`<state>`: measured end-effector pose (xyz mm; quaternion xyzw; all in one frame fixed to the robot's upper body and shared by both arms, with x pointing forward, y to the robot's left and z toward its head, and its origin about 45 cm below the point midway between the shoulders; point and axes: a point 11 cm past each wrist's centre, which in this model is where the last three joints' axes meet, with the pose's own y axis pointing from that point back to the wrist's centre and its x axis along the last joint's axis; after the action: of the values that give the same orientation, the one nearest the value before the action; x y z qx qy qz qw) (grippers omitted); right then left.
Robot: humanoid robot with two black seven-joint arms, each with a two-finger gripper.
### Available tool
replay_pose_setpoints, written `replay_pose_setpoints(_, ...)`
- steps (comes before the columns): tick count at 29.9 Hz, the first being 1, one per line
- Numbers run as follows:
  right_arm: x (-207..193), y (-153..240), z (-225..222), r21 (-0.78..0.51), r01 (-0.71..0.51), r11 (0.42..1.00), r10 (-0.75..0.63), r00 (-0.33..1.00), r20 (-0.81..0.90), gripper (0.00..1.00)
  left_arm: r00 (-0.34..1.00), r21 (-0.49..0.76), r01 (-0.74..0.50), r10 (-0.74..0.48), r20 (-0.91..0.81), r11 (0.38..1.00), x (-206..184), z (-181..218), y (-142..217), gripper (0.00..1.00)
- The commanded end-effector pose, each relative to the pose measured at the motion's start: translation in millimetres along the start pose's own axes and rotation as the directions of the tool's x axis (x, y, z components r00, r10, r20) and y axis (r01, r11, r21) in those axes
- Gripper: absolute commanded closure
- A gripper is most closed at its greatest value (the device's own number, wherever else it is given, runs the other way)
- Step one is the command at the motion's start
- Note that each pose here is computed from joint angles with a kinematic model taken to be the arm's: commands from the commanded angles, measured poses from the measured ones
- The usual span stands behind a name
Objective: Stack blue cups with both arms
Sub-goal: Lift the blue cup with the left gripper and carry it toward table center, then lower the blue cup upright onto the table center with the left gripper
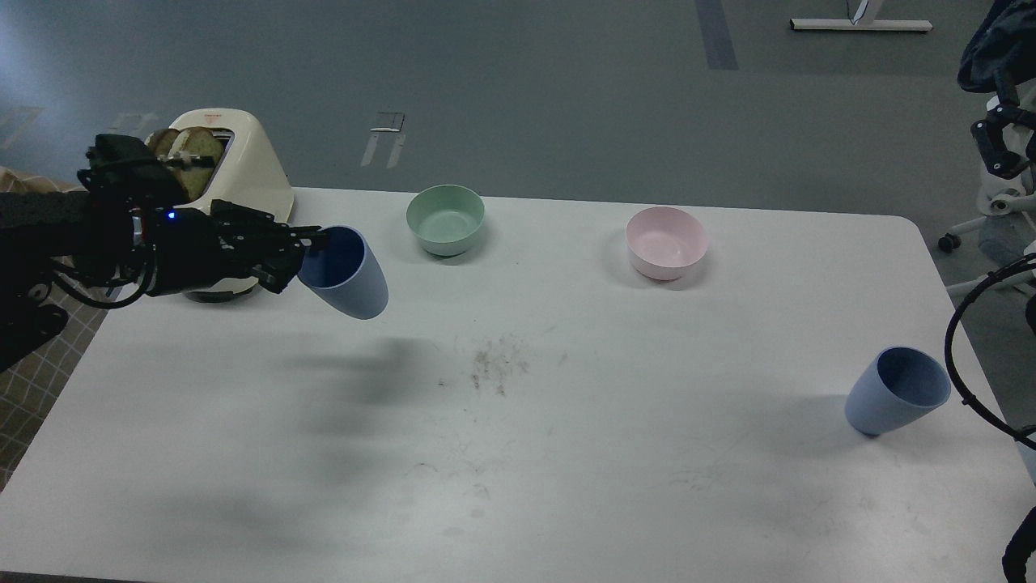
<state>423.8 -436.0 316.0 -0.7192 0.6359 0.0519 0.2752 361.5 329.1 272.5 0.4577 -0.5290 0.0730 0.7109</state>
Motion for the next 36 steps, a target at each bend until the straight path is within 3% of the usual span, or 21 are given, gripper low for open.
replay_pose_setpoints(1,3,3,-4,0.0,-0.003,1.0,0.003,1.0,-0.016,0.0,0.999,-0.092,0.008,-0.004,0.045,0.996,31,34,-43,1.0)
replay_pose_setpoints(9,14,14,-1,-0.012,-0.03,0.999,0.029,0.999,-0.02,0.0,0.989,-0.172,0.109,-0.09,0.117,0.979,30,74,-107,1.0)
replay_pose_setpoints(18,14,14,-4,-0.01,-0.028,1.0,0.027,0.999,-0.028,0.0,0.982,-0.123,0.173,-0.161,0.096,0.977,18,67,-140,1.0)
replay_pose_setpoints(36,15,17,-3,-0.014,-0.028,1.0,0.028,0.999,-0.032,0.0,0.974,-0.164,0.188,-0.162,0.158,0.968,32,92,-160,1.0)
